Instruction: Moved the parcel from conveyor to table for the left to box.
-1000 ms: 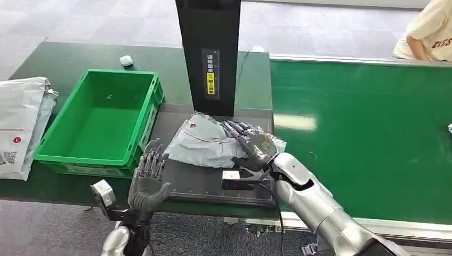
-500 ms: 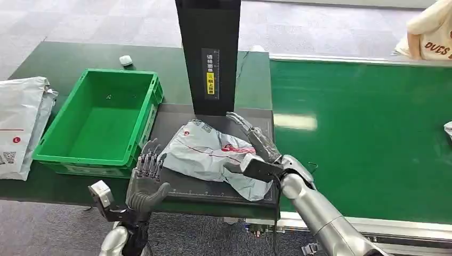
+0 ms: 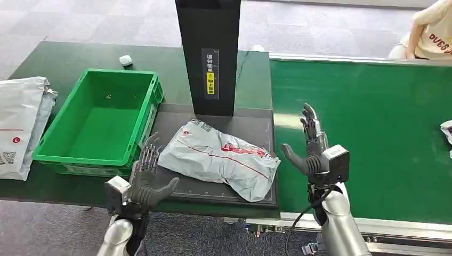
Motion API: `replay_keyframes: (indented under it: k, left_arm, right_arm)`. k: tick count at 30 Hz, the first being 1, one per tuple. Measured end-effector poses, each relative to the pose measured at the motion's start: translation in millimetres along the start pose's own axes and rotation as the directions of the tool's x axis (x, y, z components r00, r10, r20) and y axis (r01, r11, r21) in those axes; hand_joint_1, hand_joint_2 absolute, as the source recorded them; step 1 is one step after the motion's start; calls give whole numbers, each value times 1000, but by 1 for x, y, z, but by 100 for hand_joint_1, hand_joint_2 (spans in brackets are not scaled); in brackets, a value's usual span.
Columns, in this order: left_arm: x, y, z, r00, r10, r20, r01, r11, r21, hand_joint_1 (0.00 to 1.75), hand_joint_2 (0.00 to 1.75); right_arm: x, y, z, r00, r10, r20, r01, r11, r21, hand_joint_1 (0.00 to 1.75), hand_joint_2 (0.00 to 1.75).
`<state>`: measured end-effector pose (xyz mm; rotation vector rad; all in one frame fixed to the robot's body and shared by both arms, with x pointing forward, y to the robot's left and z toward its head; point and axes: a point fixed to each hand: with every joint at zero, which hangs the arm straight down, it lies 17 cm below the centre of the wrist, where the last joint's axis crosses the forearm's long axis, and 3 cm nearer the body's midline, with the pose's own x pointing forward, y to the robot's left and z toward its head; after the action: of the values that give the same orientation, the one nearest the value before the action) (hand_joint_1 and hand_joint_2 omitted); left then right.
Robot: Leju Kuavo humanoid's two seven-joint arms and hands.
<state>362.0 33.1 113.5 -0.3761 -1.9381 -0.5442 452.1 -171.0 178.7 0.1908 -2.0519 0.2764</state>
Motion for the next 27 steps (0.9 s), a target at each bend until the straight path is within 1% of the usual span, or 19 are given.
replay_keyframes:
  k: [1, 3, 5, 6, 8, 9, 12, 14, 16, 19, 20, 21, 22, 24, 27]
  left_arm:
    - [-5, -3, -7, 996, -92, -14, 92, 995, -37, 0, 175]
    - [-18, -9, -22, 959, -282, -32, 276, 954, -118, 0, 175]
    - [-37, -14, -37, 870, -491, -47, 471, 856, -212, 0, 175]
    - [-48, -17, -44, 813, -581, -45, 551, 792, -263, 0, 175]
    - [-62, -23, -57, 722, -691, -27, 642, 684, -346, 0, 175]
    - [-68, -28, -63, 689, -725, -12, 665, 639, -386, 0, 175]
    - [-96, -37, -63, 596, -803, -7, 678, 508, -531, 0, 175]
    - [-117, -39, -54, 533, -846, -15, 657, 425, -623, 0, 175]
    - [-138, -33, -41, 455, -890, -35, 616, 342, -709, 0, 175]
    - [-156, -13, -32, 332, -941, -60, 567, 250, -785, 0, 175]
    - [-159, -6, -31, 301, -951, -67, 550, 230, -803, 56, 175]
    - [-162, -1, -28, 273, -959, -69, 533, 211, -820, 56, 175]
    - [-163, 2, -27, 264, -962, -69, 519, 202, -831, 175, 175]
    - [-164, 4, -26, 263, -962, -76, 513, 206, -833, 175, 175]
    - [-162, 7, -33, 269, -960, -79, 540, 218, -813, 175, 175]
  right_arm:
    - [-1, -1, 3, 1000, -8, -11, 8, 1000, -9, 0, 175]
    - [-4, -2, 9, 999, -24, -31, 24, 999, -23, 0, 175]
    - [-7, 1, 14, 998, -40, -50, 39, 999, -24, 0, 175]
    - [-8, 3, 16, 997, -44, -58, 43, 999, -25, 0, 175]
    - [-10, 6, 21, 996, -50, -71, 48, 998, -33, 0, 175]
    - [-11, 7, 23, 996, -50, -79, 48, 998, -35, 0, 175]
    - [-11, 12, 31, 994, -57, -91, 53, 998, -45, 0, 175]
    - [-10, 12, 36, 994, -59, -94, 54, 997, -57, 0, 175]
    - [-9, 12, 40, 993, -62, -97, 56, 996, -69, 0, 175]
    - [-9, 8, 43, 993, -58, -101, 49, 995, -88, 0, 175]
    - [-9, 7, 43, 993, -60, -102, 50, 994, -94, 0, 175]
    - [-10, 5, 44, 993, -59, -104, 48, 994, -100, 0, 175]
    - [-10, 3, 44, 993, -59, -106, 47, 993, -106, 0, 175]
    - [-11, -1, 44, 993, -58, -107, 45, 992, -118, 0, 175]
    - [-12, -6, 48, 992, -62, -111, 47, 990, -135, 0, 175]
